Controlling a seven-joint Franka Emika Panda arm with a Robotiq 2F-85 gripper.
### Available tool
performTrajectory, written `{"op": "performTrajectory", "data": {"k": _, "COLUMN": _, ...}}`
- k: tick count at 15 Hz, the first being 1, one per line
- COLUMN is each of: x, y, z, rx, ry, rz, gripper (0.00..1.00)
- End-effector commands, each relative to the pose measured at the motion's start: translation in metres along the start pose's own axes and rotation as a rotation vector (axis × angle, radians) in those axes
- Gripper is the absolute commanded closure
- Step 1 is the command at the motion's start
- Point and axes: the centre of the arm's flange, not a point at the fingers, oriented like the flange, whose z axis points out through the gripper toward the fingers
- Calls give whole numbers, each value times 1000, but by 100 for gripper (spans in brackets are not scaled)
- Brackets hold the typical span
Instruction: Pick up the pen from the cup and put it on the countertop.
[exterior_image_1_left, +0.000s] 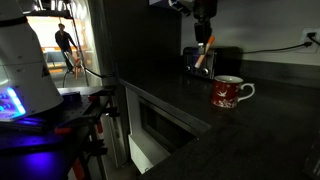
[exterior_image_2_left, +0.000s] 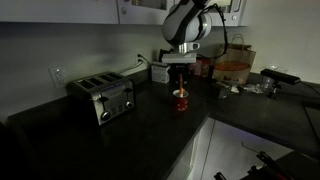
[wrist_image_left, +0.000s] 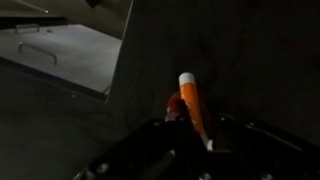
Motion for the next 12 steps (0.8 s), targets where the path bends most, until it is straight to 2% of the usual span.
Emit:
{"op": "performTrajectory", "data": {"k": 1, "x": -37, "y": -4, "z": 9, "rx": 91, "ry": -149, "rz": -103, "gripper": 95}}
{"op": "performTrajectory", "data": {"k": 6, "x": -81, "y": -28, "z": 80, "rx": 120, "ry": -344, "rz": -354, "gripper": 95}}
{"op": "performTrajectory", "data": {"k": 12, "x": -87, "y": -37, "z": 162, "rx": 111, "ry": -577, "rz": -601, "gripper": 95}}
